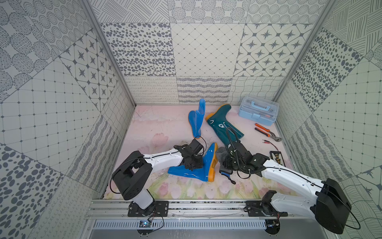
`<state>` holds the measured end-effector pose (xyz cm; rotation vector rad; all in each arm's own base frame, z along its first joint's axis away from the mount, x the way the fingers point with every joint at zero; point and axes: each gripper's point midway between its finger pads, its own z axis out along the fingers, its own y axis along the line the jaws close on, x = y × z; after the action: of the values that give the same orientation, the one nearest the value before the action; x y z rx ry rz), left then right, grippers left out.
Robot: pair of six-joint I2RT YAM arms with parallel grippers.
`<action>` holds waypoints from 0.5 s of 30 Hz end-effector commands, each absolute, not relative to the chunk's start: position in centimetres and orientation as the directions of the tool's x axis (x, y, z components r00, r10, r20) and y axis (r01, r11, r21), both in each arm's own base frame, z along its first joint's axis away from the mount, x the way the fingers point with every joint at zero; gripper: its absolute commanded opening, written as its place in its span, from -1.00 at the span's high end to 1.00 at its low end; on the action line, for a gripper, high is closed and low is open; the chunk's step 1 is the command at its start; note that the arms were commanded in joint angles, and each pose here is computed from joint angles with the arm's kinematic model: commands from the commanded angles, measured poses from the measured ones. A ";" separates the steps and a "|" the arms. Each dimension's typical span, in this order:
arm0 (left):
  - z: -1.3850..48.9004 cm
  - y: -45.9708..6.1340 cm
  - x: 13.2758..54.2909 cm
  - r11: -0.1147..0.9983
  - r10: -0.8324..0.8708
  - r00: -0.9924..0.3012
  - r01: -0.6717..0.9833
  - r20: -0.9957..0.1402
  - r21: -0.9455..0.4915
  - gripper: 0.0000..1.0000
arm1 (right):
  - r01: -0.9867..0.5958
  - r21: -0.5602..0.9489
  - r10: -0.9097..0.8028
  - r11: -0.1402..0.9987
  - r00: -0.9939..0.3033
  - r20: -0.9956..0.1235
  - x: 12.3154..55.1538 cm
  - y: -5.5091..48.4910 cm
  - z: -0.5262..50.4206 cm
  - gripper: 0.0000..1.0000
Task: Wipe the rubber boots with a cloth
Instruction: Move the rubber boot to the center of the board, then wipe the dirt off the rubber boot.
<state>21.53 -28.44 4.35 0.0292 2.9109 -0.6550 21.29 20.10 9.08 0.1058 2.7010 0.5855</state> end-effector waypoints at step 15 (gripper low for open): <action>7.5 -15.5 22.6 0.888 -0.238 -0.940 -0.108 -0.245 -0.448 -0.36 | -0.153 0.377 0.025 0.914 -0.904 -0.427 28.1 25.8 12.5 0.91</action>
<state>25.43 -19.21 10.89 -0.2436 2.6602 -0.6733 25.94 24.53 9.72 -0.0314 2.7419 0.5456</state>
